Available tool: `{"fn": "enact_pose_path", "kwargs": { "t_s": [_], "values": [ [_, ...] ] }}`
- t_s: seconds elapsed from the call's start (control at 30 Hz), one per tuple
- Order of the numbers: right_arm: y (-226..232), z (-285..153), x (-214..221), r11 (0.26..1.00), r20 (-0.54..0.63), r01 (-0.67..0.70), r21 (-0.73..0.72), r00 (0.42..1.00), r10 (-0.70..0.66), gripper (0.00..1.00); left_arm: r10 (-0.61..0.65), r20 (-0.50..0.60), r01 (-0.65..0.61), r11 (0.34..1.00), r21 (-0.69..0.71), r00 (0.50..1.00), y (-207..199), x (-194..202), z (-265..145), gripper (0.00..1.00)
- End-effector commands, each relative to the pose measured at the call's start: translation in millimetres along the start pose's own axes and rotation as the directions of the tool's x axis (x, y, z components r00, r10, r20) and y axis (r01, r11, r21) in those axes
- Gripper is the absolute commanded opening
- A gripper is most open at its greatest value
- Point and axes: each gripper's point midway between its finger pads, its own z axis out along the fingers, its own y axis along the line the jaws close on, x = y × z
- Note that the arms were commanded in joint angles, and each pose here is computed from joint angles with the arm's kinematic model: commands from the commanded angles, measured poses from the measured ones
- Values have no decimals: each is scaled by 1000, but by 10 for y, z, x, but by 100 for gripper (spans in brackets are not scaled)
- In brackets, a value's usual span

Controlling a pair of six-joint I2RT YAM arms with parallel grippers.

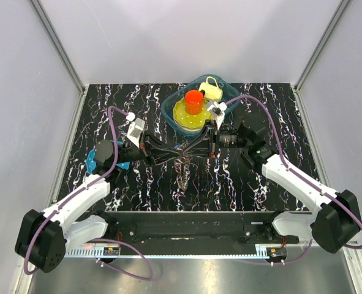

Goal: Remove the keys from the keyring

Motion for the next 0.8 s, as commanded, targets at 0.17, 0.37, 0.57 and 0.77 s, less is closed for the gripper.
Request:
{"fn": "enact_pose_path", "kwargs": {
  "t_s": [0.17,0.37,0.57,0.77],
  "values": [
    [191,38,-152,996,22,85,-30,996,-85,27,62,47,-63,998,13,997,-32,-141,35,0],
    [193,38,-150,996,20,85,-31,996,-84,36,60,50,-61,998,6,997,-24,-159,36,0],
    [104,-65,-89,991,-8,104,87,995,-103,34,68,52,-69,997,19,996,-74,-194,33,0],
    [125,-97,-161,981,-22,157,112,988,-155,36,80,44,-81,997,5,996,-74,-209,26,0]
  ]
}}
